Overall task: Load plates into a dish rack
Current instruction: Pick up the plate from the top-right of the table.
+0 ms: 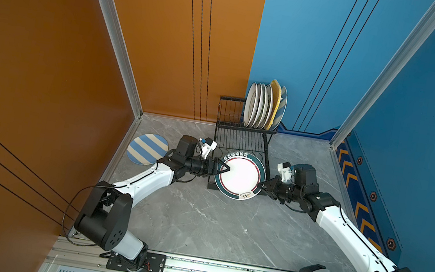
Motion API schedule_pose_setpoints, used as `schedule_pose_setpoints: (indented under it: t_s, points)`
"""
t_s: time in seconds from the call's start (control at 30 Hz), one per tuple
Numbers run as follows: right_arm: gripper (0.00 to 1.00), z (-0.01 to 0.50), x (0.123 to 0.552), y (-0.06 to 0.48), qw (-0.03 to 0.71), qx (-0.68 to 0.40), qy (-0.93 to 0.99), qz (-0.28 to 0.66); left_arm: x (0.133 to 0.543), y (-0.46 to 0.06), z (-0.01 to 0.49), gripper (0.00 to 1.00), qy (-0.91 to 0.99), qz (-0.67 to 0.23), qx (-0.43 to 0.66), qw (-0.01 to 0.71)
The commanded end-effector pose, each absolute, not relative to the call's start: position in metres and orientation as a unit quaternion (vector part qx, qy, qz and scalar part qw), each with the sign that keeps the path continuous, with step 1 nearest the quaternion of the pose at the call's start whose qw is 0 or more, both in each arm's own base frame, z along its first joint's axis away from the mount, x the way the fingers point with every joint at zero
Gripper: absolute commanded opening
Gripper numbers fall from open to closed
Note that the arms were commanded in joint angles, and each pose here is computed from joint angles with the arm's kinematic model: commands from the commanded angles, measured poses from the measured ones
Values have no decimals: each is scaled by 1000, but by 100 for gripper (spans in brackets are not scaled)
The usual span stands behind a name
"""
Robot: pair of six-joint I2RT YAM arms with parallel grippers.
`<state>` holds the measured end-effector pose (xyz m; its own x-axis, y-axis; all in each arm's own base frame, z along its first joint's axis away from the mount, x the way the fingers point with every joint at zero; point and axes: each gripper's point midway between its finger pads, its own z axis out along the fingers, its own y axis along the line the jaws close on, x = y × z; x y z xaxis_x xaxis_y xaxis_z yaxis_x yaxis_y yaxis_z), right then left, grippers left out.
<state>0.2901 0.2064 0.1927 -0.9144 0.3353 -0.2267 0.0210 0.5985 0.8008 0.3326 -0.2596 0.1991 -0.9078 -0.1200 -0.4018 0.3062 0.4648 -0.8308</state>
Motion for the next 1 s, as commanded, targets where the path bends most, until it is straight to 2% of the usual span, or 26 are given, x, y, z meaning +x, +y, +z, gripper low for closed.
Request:
schedule_pose_setpoints:
  t_s: [0.0,0.23,0.4,0.53,0.67,0.97]
  points:
    - [0,223,300,224,209,51,856,471,331,-259,203,62,823,-524,61,212]
    - [0,227,303,233,203,29,852,482,330,-254,203,28,819,-530,49,214]
    - [12,236,307,239,205,10,843,497,330,-254,205,1,814,-540,42,212]
    - [23,244,314,243,215,-1,833,510,328,-256,210,0,803,-557,42,207]
    - [29,254,323,250,225,-12,818,530,325,-258,213,0,798,-568,46,197]
    - [31,266,345,267,234,-23,792,563,319,-261,216,0,790,-583,51,183]
